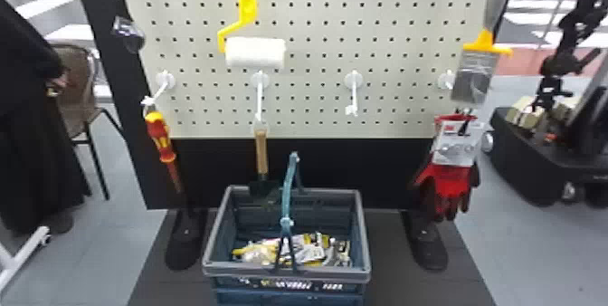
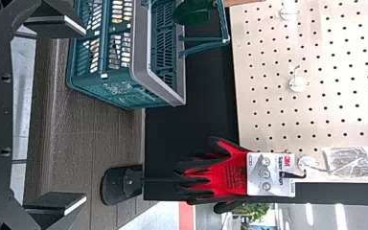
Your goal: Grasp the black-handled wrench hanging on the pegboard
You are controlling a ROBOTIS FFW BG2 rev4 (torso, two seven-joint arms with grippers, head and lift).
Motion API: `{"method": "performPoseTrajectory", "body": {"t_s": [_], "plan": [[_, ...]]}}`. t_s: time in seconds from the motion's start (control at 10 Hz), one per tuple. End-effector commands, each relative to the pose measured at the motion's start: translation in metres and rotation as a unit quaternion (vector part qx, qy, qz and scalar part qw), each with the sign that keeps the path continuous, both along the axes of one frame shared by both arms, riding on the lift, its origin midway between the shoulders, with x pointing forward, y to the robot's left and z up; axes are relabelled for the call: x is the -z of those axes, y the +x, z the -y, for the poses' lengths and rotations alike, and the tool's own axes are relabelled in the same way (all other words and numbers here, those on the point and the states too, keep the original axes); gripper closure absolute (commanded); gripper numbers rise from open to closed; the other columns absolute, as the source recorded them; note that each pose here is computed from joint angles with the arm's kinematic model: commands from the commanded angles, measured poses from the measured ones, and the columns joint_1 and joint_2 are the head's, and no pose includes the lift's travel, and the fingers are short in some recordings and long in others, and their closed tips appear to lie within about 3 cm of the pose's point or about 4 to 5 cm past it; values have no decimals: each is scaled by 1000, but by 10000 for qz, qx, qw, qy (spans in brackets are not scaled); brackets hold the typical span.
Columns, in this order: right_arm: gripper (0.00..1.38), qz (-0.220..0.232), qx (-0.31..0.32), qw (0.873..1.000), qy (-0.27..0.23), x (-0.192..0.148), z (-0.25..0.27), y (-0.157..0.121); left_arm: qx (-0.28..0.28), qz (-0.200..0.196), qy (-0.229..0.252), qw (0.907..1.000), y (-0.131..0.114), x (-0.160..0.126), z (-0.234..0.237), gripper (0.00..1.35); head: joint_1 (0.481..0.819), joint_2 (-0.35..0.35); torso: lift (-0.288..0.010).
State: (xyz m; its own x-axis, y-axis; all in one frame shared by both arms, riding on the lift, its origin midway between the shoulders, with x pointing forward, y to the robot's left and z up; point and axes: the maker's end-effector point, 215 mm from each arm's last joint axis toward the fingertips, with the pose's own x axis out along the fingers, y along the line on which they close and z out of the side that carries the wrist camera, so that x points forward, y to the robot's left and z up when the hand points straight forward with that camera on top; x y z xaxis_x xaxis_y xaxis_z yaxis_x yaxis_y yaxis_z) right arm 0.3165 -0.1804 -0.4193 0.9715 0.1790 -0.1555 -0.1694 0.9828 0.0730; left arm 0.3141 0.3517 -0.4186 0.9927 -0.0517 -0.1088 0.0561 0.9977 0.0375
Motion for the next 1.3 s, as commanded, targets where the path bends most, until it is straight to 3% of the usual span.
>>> {"method": "performPoseTrajectory", "body": {"t_s": [0.0, 0.4, 0.6, 0.7, 1.0, 1.2], "plan": [[96, 0, 0, 10000, 0, 0, 0, 0, -31, -10, -35, 10000, -1, 1, 1, 265, 549, 0, -100], [96, -24, 3, 10000, 5, 2, 0, -1, -34, -23, -36, 10000, 0, 1, 0, 265, 549, 0, -100], [96, -38, 13, 10000, 25, 3, 1, -2, 68, -20, -90, 9999, 12, -13, 8, 265, 549, 0, -100], [96, -26, 7, 10000, 22, 1, 1, -2, 153, -88, -137, 9997, 26, -30, 11, 265, 549, 0, -100], [96, -14, -11, 10000, 23, -1, 1, -2, 506, 250, 198, 9982, 76, -135, 13, 263, 549, 0, -100], [96, -26, -16, 10000, 28, -1, 1, -4, 812, 370, 68, 9960, 106, -186, 20, 265, 549, 0, -100]]}}
